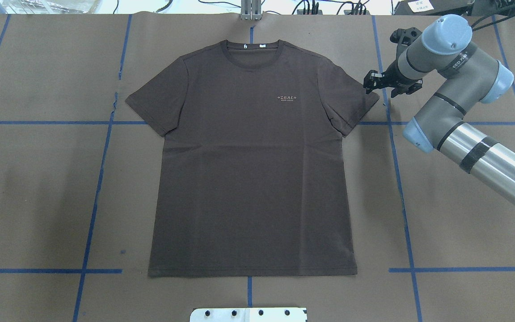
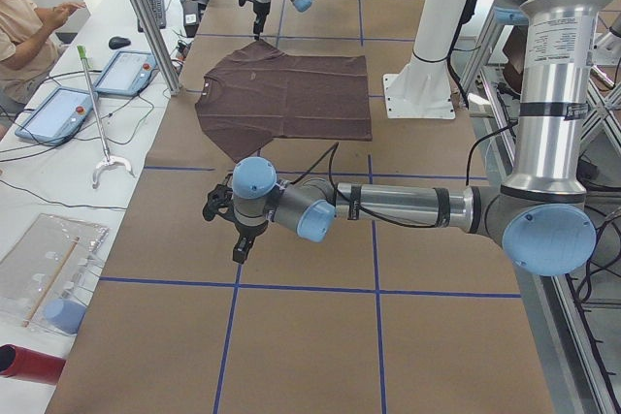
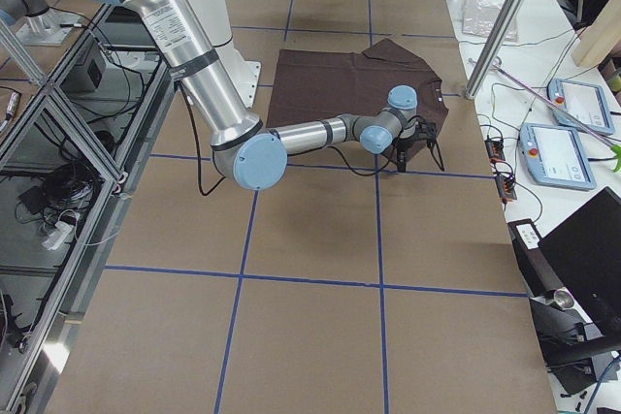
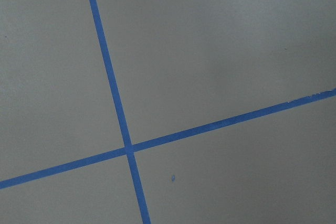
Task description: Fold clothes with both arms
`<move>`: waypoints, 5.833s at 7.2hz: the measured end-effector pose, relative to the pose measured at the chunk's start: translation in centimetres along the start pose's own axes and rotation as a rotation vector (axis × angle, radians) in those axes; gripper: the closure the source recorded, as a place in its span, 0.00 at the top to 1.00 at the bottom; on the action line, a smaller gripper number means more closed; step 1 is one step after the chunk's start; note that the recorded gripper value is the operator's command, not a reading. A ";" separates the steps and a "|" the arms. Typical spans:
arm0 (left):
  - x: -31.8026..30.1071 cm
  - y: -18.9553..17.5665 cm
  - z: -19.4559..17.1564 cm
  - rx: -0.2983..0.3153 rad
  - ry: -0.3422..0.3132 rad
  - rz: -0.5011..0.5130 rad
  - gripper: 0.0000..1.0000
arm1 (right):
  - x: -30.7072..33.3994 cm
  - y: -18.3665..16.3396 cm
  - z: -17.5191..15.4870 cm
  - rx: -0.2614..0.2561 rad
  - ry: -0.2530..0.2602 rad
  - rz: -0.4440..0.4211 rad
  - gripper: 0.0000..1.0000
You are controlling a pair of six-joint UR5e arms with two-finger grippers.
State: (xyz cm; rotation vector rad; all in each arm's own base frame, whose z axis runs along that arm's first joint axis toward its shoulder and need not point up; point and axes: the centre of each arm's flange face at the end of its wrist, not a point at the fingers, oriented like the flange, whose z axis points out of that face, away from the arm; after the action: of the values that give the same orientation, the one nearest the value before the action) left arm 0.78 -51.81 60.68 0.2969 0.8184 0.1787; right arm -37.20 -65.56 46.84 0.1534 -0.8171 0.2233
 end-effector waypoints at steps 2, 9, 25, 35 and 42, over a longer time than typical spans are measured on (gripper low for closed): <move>0.0 0.0 0.0 0.000 0.000 0.000 1.00 | -0.3 0.2 0.5 -0.006 0.005 0.001 0.19; -0.2 0.1 0.2 0.000 0.000 0.000 1.00 | -6.3 0.3 -2.4 0.014 -0.078 0.047 0.00; 35.0 -20.1 19.1 0.035 0.035 -0.461 0.90 | -15.3 6.3 -8.7 0.099 -0.214 0.104 1.00; 36.1 -20.3 21.9 0.052 -0.035 -0.413 0.00 | -14.5 6.6 -7.9 0.096 -0.200 0.106 1.00; 47.4 -26.0 17.7 0.106 0.082 -0.385 0.00 | -13.8 7.0 -7.2 0.091 -0.192 0.104 1.00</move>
State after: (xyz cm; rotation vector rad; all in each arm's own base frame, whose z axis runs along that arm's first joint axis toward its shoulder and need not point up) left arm 46.84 -66.95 30.84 0.2275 0.9525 -0.2150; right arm -43.07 -59.07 32.22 0.2200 -1.0072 0.3477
